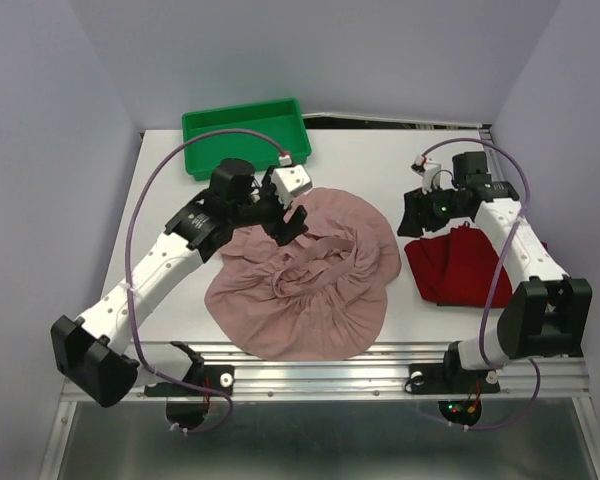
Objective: Fold and stack the skirts
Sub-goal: Flatten the skirt out
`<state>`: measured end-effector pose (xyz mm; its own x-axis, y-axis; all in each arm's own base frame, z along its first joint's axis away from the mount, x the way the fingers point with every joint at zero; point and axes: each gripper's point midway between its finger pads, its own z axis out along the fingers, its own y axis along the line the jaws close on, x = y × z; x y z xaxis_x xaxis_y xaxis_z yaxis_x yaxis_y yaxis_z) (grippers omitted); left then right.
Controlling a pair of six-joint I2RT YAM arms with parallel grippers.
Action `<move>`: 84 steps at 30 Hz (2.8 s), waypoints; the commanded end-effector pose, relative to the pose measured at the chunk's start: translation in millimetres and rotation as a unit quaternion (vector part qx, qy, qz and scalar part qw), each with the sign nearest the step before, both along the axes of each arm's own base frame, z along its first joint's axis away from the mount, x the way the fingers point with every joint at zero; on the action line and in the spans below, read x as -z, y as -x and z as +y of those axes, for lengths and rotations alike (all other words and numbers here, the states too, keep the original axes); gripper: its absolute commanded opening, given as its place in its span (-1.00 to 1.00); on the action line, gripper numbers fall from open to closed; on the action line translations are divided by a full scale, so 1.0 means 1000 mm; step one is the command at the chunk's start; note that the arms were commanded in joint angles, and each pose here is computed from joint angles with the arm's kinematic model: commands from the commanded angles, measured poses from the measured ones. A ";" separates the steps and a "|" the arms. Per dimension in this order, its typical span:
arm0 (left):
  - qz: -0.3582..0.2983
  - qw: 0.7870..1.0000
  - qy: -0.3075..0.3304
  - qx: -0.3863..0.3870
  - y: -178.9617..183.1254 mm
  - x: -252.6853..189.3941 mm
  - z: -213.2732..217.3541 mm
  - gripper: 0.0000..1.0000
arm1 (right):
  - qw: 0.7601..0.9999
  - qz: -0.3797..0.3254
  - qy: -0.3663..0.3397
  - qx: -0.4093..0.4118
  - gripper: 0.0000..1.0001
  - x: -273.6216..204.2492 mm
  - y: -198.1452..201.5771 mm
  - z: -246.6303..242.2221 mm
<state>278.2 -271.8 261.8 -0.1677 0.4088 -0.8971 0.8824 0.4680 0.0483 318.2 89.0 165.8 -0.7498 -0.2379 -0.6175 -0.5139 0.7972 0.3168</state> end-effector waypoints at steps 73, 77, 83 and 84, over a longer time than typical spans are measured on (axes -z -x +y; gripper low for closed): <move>0.090 0.986 -0.130 0.056 0.036 0.138 0.093 0.61 | 0.838 -0.186 0.120 -0.498 -0.16 0.068 0.012 0.141; 0.064 0.986 -0.136 0.076 0.042 0.136 0.096 0.91 | 0.850 -0.188 0.119 -0.478 -0.95 0.057 0.009 0.145; 0.028 0.979 -0.168 0.115 0.063 0.145 0.082 0.88 | 0.870 -0.211 0.117 -0.431 -0.99 0.034 -0.003 0.149; 0.031 0.977 -0.172 0.120 0.067 0.148 0.080 0.85 | 0.872 -0.207 0.116 -0.428 -0.99 0.034 -0.003 0.149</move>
<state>220.2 -184.6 116.6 -0.1571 0.6945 -0.7021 0.9606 0.2724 0.0545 301.5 223.3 89.6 0.0124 -0.8049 -0.5933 -0.9978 0.0291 -0.0603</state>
